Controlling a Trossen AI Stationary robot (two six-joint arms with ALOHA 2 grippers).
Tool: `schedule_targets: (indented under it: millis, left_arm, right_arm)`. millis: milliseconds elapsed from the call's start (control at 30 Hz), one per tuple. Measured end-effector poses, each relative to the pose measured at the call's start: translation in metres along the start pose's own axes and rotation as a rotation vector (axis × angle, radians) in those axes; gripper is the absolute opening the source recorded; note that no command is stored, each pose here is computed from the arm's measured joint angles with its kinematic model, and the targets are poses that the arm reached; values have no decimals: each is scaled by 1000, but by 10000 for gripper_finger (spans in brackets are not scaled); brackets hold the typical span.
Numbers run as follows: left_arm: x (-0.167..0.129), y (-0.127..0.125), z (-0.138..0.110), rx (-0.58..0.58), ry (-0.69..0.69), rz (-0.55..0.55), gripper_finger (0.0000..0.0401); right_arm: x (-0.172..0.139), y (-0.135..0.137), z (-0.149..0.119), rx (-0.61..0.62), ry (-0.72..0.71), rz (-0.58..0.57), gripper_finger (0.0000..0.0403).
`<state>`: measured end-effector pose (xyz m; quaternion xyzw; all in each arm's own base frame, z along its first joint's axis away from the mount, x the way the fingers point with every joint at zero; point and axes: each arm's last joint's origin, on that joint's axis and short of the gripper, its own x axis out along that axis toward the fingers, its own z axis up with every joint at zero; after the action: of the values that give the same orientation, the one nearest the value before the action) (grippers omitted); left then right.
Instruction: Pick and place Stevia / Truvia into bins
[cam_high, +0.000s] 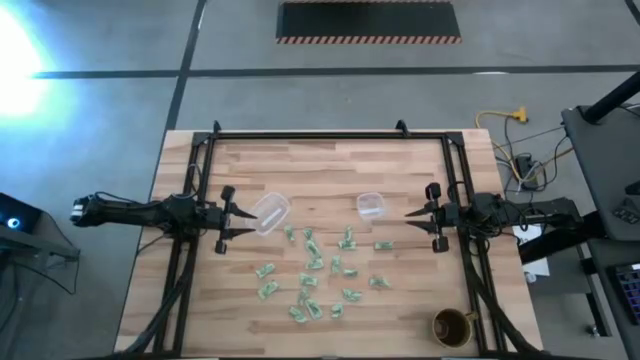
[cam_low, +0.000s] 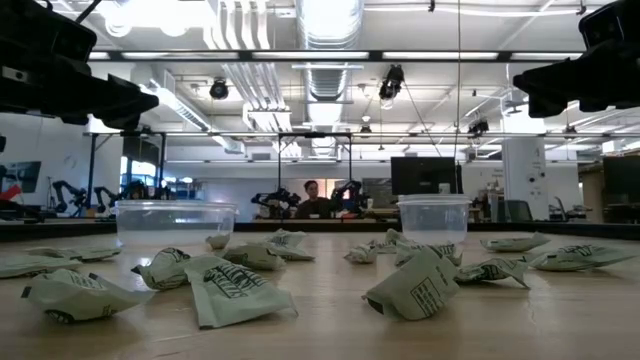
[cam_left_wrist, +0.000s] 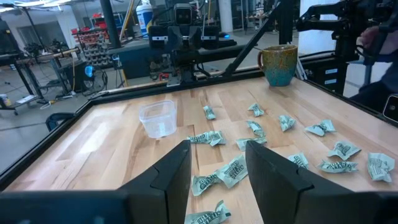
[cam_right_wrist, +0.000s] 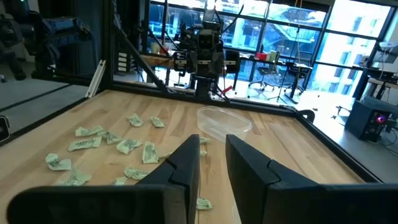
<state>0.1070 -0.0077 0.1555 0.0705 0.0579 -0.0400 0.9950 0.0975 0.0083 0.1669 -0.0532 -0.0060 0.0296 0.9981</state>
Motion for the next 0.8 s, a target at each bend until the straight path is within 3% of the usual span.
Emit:
schedule_targets:
  millis: [800]
  left_arm:
    - [0, 0, 0, 0, 0, 0, 137]
  right_arm:
    - [0, 0, 4, 2, -39, 5, 68]
